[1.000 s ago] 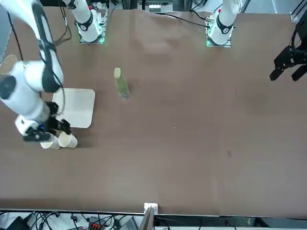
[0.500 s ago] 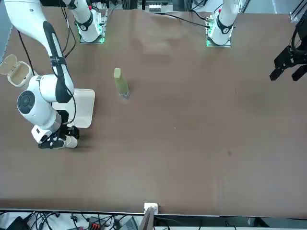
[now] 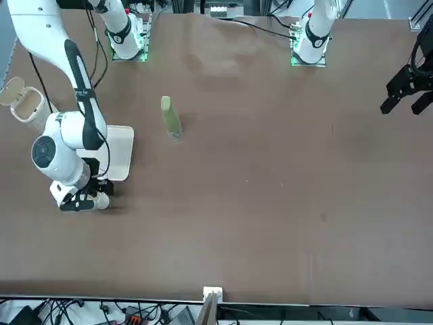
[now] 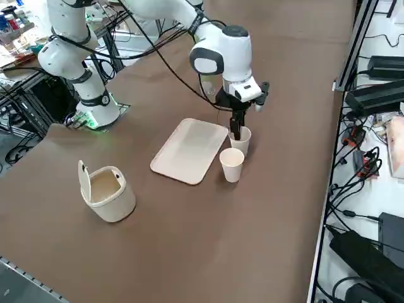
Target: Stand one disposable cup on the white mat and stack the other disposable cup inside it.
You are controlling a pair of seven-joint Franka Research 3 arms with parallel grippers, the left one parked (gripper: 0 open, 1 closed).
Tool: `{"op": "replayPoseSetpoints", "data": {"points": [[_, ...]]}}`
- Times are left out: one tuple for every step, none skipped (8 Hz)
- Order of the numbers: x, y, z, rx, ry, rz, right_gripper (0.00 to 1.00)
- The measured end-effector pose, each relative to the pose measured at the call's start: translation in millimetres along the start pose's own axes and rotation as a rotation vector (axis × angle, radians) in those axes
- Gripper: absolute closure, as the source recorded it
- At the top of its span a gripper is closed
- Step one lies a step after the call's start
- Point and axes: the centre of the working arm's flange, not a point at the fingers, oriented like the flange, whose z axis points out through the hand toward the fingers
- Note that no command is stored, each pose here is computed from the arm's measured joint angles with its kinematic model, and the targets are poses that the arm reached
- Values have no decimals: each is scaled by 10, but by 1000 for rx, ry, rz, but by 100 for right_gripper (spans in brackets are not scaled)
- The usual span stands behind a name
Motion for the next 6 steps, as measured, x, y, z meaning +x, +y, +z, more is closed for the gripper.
{"op": "replayPoseSetpoints", "data": {"points": [[9, -6, 12, 0, 0, -1, 61], [22, -12, -6, -1, 3, -2, 80], [45, -6, -49, -3, 8, -2, 98], [61, 8, -119, -4, 6, 0, 98], [68, 24, -242, -5, -3, 2, 98], [49, 48, -434, -6, -22, 7, 98]]}}
